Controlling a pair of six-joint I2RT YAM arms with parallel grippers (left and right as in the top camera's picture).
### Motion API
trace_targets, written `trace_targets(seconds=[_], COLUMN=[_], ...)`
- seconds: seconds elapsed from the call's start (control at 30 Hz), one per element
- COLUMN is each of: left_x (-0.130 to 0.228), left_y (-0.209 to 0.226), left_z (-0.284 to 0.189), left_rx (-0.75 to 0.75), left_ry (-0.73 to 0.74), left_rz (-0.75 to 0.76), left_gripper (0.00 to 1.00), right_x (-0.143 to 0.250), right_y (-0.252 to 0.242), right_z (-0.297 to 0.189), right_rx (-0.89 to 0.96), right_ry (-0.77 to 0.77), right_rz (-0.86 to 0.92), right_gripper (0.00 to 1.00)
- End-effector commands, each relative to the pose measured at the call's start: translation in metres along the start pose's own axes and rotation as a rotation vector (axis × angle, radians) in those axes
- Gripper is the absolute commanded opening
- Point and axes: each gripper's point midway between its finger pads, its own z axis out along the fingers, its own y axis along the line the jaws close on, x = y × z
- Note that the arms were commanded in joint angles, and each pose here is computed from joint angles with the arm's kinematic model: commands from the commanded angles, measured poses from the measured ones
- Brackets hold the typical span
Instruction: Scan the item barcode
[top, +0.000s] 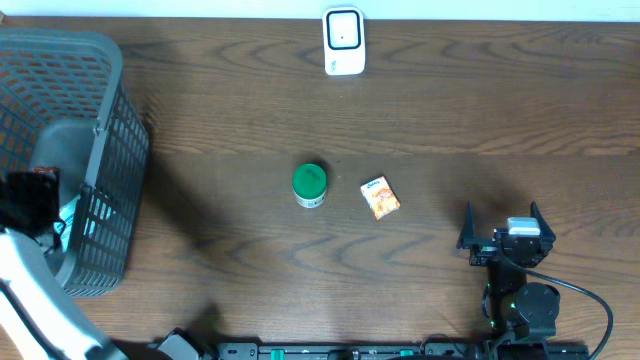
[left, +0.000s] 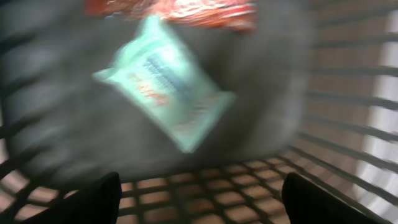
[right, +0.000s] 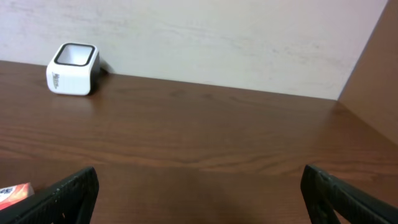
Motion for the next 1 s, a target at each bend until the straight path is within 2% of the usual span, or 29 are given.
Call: trace_targets(seconds=[0.0, 0.17, 0.33, 0.57, 0.7, 0.97], left_x=[-0.007, -0.002, -0.008, -0.008, -0.007, 0.004], left_y=[0.029, 0.052, 0.076, 0.080, 0.084, 0.085], left_z=[0.014, 0.032, 0.035, 0.059, 0.075, 0.111], left_rx=[-0.166, -0.271, -0.364, -0.326, -0.307, -0.287], left_ry=[-0.039, -0.025, -0.107, -0.131, -0.137, -0.063], left_rz=[-0.114, -0.177, -0.231, -0.231, -0.232, -0.239], left_gripper=[0.86, 0.86, 0.87, 0.88, 0.92, 0.93], right_x=[0.001, 0.001, 0.001, 0.001, 0.001, 0.001], right_y=[-0.004, -0.004, -0.004, -0.004, -0.004, -0.004], right_z=[0.000, 0.000, 0.000, 0.000, 0.000, 0.000], right_rx=[0.018, 0.018, 0.018, 0.018, 0.018, 0.018], right_ry=[0.003, 0.003, 0.003, 0.003, 0.003, 0.003], right_rz=[0.012, 0.012, 0.012, 0.012, 0.012, 0.012], right_gripper=[0.99, 0.99, 0.99, 0.99, 0.99, 0.99])
